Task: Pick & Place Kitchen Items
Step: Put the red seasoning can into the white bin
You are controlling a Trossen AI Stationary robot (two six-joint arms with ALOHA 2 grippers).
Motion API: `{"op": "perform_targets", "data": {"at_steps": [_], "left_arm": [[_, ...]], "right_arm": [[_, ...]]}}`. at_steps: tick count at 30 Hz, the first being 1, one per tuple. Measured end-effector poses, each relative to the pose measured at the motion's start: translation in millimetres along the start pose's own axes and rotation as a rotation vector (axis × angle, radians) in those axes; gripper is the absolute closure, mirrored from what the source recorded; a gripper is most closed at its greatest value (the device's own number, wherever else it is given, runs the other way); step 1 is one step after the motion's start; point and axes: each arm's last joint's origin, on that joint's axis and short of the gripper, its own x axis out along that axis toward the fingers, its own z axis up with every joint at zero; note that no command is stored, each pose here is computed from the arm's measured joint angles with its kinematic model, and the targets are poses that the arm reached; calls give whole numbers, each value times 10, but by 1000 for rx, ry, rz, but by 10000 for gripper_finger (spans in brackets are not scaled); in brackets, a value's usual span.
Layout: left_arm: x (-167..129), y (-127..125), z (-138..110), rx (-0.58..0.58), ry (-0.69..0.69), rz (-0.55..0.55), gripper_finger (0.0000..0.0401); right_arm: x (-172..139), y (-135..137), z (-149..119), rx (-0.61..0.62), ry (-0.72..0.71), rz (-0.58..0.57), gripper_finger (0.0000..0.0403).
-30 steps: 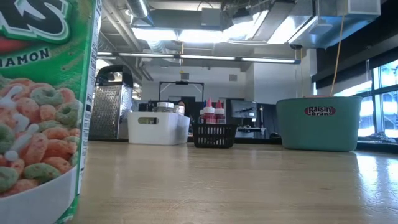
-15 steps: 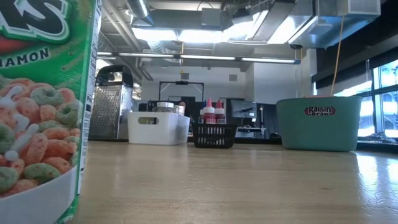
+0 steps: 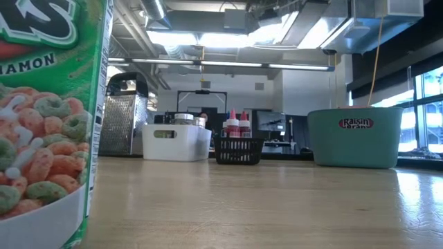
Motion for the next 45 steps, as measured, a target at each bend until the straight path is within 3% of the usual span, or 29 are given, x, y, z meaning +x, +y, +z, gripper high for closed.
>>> {"op": "perform_targets", "data": {"at_steps": [21,33,45], "left_arm": [[540,47,-115,30,99,27,52],[560,58,-108,91,70,30,52],[557,60,-117,76,17,25,55]], "right_arm": [[0,1,-4,1,4,1,236],[0,1,-4,1,4,1,236],[0,1,-4,1,4,1,236]]}}
